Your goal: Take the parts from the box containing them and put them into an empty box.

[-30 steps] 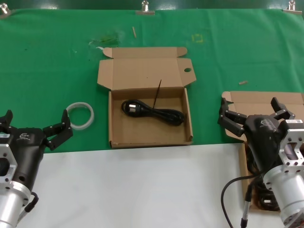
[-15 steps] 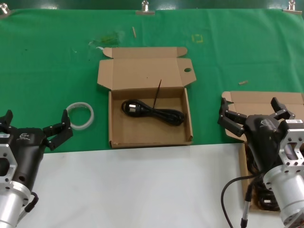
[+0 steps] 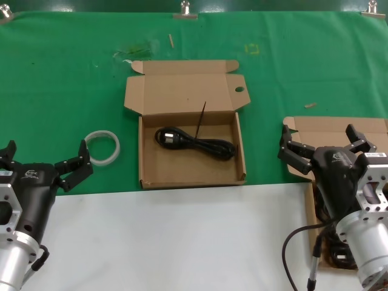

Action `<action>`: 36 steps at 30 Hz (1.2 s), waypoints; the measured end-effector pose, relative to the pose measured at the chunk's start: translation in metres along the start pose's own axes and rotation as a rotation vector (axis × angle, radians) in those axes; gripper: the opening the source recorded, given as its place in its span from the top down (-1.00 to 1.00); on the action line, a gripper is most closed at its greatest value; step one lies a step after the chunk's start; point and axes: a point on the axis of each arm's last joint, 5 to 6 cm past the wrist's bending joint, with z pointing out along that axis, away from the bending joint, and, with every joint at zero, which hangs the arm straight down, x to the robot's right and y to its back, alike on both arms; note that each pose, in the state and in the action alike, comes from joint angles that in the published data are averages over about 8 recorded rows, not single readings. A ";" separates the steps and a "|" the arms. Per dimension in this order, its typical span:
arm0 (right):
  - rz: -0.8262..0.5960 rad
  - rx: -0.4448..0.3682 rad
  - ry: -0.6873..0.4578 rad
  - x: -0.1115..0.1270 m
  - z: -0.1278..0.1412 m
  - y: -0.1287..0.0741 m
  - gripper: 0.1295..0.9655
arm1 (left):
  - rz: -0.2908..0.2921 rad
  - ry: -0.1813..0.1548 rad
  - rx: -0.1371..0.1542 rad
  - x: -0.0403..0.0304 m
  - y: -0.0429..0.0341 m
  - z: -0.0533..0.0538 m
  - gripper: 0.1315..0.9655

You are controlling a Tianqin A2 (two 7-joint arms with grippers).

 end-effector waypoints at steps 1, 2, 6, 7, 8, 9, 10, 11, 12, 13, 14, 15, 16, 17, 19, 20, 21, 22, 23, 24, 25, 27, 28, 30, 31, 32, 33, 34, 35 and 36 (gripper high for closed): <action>0.000 0.000 0.000 0.000 0.000 0.000 -1.00 | 0.000 0.000 0.000 0.0000 0.0000 0.000 -1.00; 0.000 0.000 0.000 0.000 0.000 0.000 -1.00 | 0.000 0.000 0.000 0.0000 0.0000 0.000 -1.00; 0.000 0.000 0.000 0.000 0.000 0.000 -1.00 | 0.000 0.000 0.000 0.0000 0.0000 0.000 -1.00; 0.000 0.000 0.000 0.000 0.000 0.000 -1.00 | 0.000 0.000 0.000 0.0000 0.0000 0.000 -1.00; 0.000 0.000 0.000 0.000 0.000 0.000 -1.00 | 0.000 0.000 0.000 0.0000 0.0000 0.000 -1.00; 0.000 0.000 0.000 0.000 0.000 0.000 -1.00 | 0.000 0.000 0.000 0.0000 0.0000 0.000 -1.00; 0.000 0.000 0.000 0.000 0.000 0.000 -1.00 | 0.000 0.000 0.000 0.0000 0.0000 0.000 -1.00; 0.000 0.000 0.000 0.000 0.000 0.000 -1.00 | 0.000 0.000 0.000 0.0000 0.0000 0.000 -1.00; 0.000 0.000 0.000 0.000 0.000 0.000 -1.00 | 0.000 0.000 0.000 0.0000 0.0000 0.000 -1.00; 0.000 0.000 0.000 0.000 0.000 0.000 -1.00 | 0.000 0.000 0.000 0.0000 0.0000 0.000 -1.00; 0.000 0.000 0.000 0.000 0.000 0.000 -1.00 | 0.000 0.000 0.000 0.0000 0.0000 0.000 -1.00; 0.000 0.000 0.000 0.000 0.000 0.000 -1.00 | 0.000 0.000 0.000 0.0000 0.0000 0.000 -1.00; 0.000 0.000 0.000 0.000 0.000 0.000 -1.00 | 0.000 0.000 0.000 0.0000 0.0000 0.000 -1.00; 0.000 0.000 0.000 0.000 0.000 0.000 -1.00 | 0.000 0.000 0.000 0.0000 0.0000 0.000 -1.00; 0.000 0.000 0.000 0.000 0.000 0.000 -1.00 | 0.000 0.000 0.000 0.0000 0.0000 0.000 -1.00; 0.000 0.000 0.000 0.000 0.000 0.000 -1.00 | 0.000 0.000 0.000 0.0000 0.0000 0.000 -1.00; 0.000 0.000 0.000 0.000 0.000 0.000 -1.00 | 0.000 0.000 0.000 0.0000 0.0000 0.000 -1.00; 0.000 0.000 0.000 0.000 0.000 0.000 -1.00 | 0.000 0.000 0.000 0.0000 0.0000 0.000 -1.00; 0.000 0.000 0.000 0.000 0.000 0.000 -1.00 | 0.000 0.000 0.000 0.0000 0.0000 0.000 -1.00; 0.000 0.000 0.000 0.000 0.000 0.000 -1.00 | 0.000 0.000 0.000 0.0000 0.0000 0.000 -1.00; 0.000 0.000 0.000 0.000 0.000 0.000 -1.00 | 0.000 0.000 0.000 0.0000 0.0000 0.000 -1.00; 0.000 0.000 0.000 0.000 0.000 0.000 -1.00 | 0.000 0.000 0.000 0.0000 0.0000 0.000 -1.00; 0.000 0.000 0.000 0.000 0.000 0.000 -1.00 | 0.000 0.000 0.000 0.0000 0.0000 0.000 -1.00; 0.000 0.000 0.000 0.000 0.000 0.000 -1.00 | 0.000 0.000 0.000 0.0000 0.0000 0.000 -1.00; 0.000 0.000 0.000 0.000 0.000 0.000 -1.00 | 0.000 0.000 0.000 0.0000 0.0000 0.000 -1.00; 0.000 0.000 0.000 0.000 0.000 0.000 -1.00 | 0.000 0.000 0.000 0.0000 0.0000 0.000 -1.00; 0.000 0.000 0.000 0.000 0.000 0.000 -1.00 | 0.000 0.000 0.000 0.0000 0.0000 0.000 -1.00; 0.000 0.000 0.000 0.000 0.000 0.000 -1.00 | 0.000 0.000 0.000 0.0000 0.0000 0.000 -1.00; 0.000 0.000 0.000 0.000 0.000 0.000 -1.00 | 0.000 0.000 0.000 0.0000 0.0000 0.000 -1.00; 0.000 0.000 0.000 0.000 0.000 0.000 -1.00 | 0.000 0.000 0.000 0.0000 0.0000 0.000 -1.00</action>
